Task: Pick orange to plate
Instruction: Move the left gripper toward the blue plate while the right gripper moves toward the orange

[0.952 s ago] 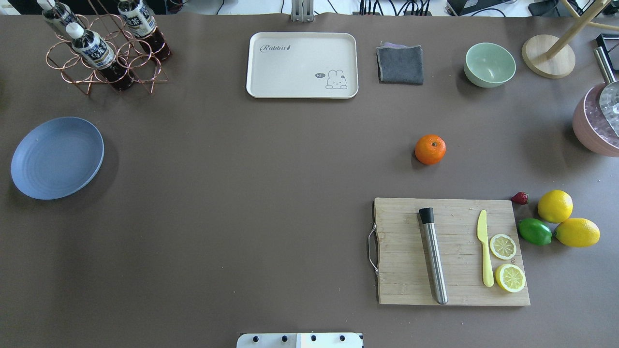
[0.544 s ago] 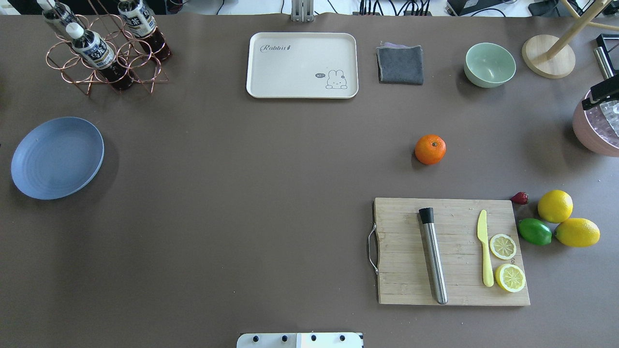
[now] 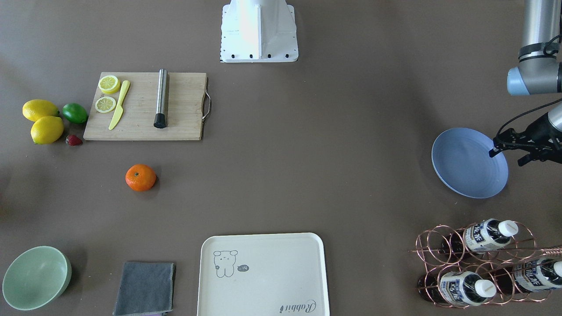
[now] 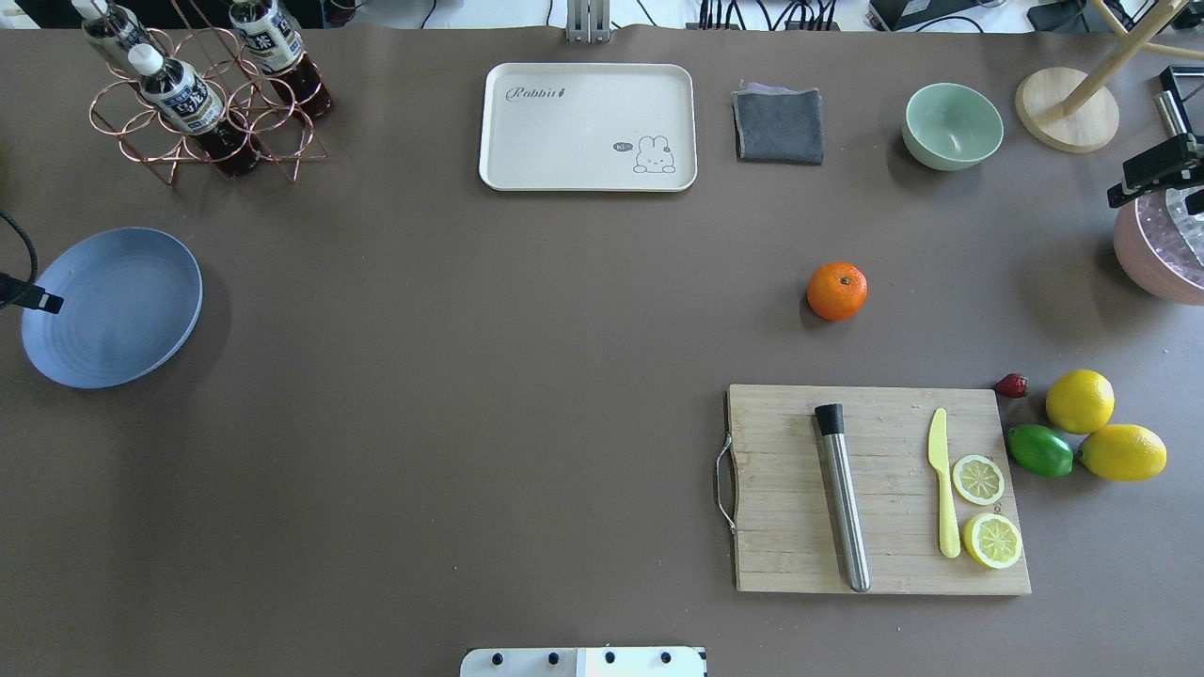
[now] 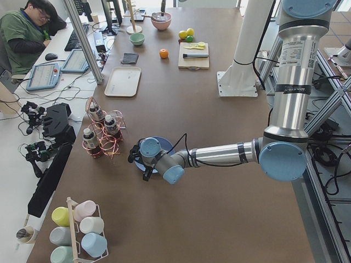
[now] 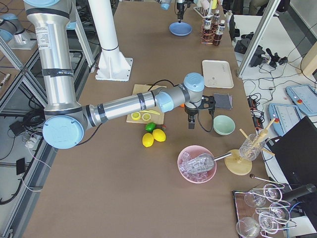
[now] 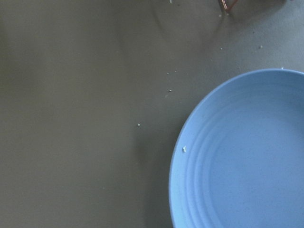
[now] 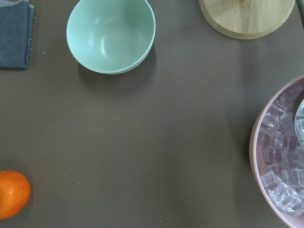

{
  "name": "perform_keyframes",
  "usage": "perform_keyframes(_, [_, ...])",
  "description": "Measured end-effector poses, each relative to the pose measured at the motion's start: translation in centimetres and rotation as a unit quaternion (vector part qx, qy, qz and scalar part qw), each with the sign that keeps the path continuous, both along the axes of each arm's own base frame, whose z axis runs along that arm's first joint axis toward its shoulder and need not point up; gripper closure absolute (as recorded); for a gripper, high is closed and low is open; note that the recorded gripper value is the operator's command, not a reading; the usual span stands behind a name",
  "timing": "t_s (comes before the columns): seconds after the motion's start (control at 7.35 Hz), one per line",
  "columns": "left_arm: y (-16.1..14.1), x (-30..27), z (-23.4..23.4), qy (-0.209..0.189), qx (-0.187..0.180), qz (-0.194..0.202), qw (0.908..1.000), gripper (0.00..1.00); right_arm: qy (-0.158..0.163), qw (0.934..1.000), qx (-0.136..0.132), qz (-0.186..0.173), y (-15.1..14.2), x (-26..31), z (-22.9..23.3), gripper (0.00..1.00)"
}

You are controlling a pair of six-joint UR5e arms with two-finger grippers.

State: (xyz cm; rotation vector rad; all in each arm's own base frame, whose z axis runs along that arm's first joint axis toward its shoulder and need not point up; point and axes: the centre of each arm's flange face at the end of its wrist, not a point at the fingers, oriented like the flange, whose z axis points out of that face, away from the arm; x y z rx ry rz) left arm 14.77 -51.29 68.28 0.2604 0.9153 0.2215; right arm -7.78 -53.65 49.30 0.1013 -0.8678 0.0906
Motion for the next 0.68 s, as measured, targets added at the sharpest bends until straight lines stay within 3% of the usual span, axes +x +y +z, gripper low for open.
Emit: perform_keyframes(0.68, [0.4,0.6,1.1,-0.008,-0.005,0.005,0.9999,0.03,-0.002,0.9999,-0.005,0.015,0.4,0.2,-0.9,0.0])
